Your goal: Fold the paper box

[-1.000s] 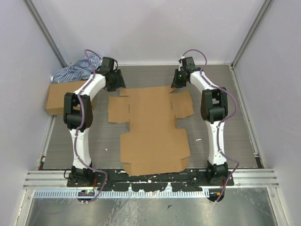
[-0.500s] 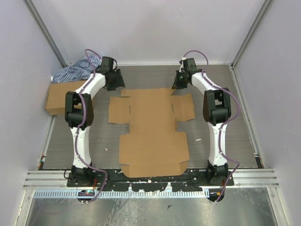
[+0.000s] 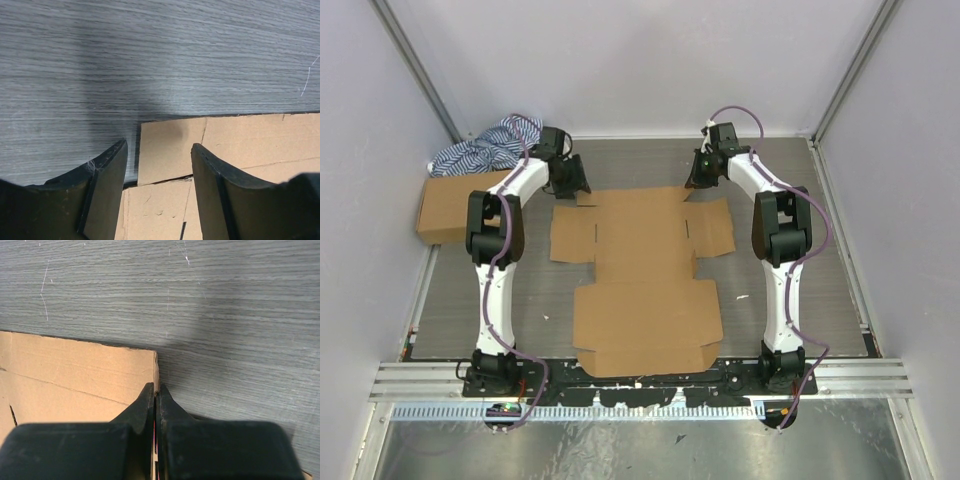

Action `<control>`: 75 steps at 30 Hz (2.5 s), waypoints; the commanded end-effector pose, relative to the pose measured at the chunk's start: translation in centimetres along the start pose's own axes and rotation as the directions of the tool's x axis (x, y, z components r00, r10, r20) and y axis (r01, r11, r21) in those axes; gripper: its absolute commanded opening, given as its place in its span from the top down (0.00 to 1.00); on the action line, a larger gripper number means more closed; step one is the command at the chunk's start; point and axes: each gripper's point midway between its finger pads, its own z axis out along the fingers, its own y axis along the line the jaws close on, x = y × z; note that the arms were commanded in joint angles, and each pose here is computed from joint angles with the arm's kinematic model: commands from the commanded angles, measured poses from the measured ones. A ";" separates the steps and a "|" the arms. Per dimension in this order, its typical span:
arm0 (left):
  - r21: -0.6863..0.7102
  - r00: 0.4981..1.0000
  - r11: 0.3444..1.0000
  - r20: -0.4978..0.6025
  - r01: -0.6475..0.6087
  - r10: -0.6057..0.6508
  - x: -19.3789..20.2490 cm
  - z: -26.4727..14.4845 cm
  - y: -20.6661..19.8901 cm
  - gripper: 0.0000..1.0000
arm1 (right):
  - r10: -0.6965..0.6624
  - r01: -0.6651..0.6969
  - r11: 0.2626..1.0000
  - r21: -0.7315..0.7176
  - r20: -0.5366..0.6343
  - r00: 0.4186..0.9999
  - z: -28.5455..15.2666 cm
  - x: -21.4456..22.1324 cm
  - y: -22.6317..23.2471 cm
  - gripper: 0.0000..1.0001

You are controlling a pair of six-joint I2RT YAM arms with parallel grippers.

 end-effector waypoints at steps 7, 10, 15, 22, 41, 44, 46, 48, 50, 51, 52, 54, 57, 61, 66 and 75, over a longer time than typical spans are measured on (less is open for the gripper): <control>0.098 0.999 0.995 -0.033 0.010 -0.006 0.3 0.0 -1.7 0.49 | -0.033 0.037 0.998 -0.051 0.092 0.995 -2.8 -3.2 2.3 0.99; 0.103 0.999 0.995 -0.032 0.015 -0.012 0.3 -0.5 -1.8 0.51 | -0.029 0.034 0.998 -0.047 0.094 0.995 -2.9 -3.3 2.2 0.99; 0.136 1.000 0.991 -0.023 0.016 -0.013 0.0 -1.6 -3.0 0.53 | -0.027 0.031 0.998 -0.047 0.092 0.995 -2.9 -3.2 2.3 0.99; 0.183 1.000 0.983 -0.001 -0.003 0.003 -0.4 -3.0 -6.0 0.53 | -0.032 0.036 0.998 -0.052 0.081 0.996 -2.7 -2.9 2.8 0.99; 0.255 0.998 0.965 0.011 -0.058 0.057 -0.1 -3.8 -11.6 0.52 | -0.045 0.048 0.998 -0.039 0.056 0.997 -2.0 -1.9 4.0 0.99; 0.243 0.998 0.968 -0.012 -0.055 0.060 0.5 -2.8 -11.2 0.52 | -0.054 0.056 0.997 -0.044 0.051 0.997 -1.9 -1.7 4.3 0.98; 0.230 0.998 0.972 -0.041 -0.045 0.056 1.2 -2.0 -10.7 0.52 | -0.059 0.062 0.997 -0.047 0.050 0.997 -1.9 -1.6 4.5 0.96; 0.215 0.996 0.976 -0.069 -0.035 0.051 2.0 -1.5 -10.1 0.53 | -0.064 0.066 0.997 -0.047 0.052 0.997 -1.9 -1.6 4.6 0.95; 0.202 0.997 0.978 -0.061 -0.042 0.055 2.1 -1.9 -9.8 0.53 | -0.063 0.065 0.997 -0.043 0.054 0.997 -1.9 -1.7 4.6 0.94; 0.186 0.997 0.981 -0.043 -0.051 0.060 1.9 -2.3 -9.5 0.53 | -0.063 0.065 0.997 -0.037 0.054 0.997 -2.0 -1.8 4.6 0.94; 0.161 0.998 0.985 -0.021 -0.062 0.066 1.6 -2.7 -9.0 0.53 | -0.061 0.062 0.998 -0.029 0.053 0.997 -1.9 -1.8 4.4 0.94; 0.099 0.997 0.992 0.023 -0.072 0.070 0.8 -3.7 -7.6 0.48 | -0.059 0.060 0.998 -0.011 0.052 0.997 -1.9 -1.8 4.1 0.95; 0.027 0.999 0.999 0.036 -0.035 0.034 0.3 -4.9 -4.7 0.43 | -0.054 0.054 0.999 0.009 0.047 0.997 -1.7 -1.8 3.7 0.95; -0.026 0.999 0.999 0.028 0.028 -0.027 0.3 -5.8 -0.9 0.39 | -0.051 0.051 0.999 0.011 0.043 0.998 -1.6 -1.7 3.6 0.95; -0.020 0.999 0.999 0.005 0.032 -0.032 1.0 -5.9 0.1 0.38 | -0.051 0.051 0.999 0.010 0.038 0.998 -1.4 -1.5 3.6 0.95; 0.035 0.996 0.997 -0.070 0.063 -0.061 2.7 -3.5 -0.5 0.41 | -0.051 0.051 0.999 0.006 0.035 0.998 -1.5 -1.5 3.6 0.95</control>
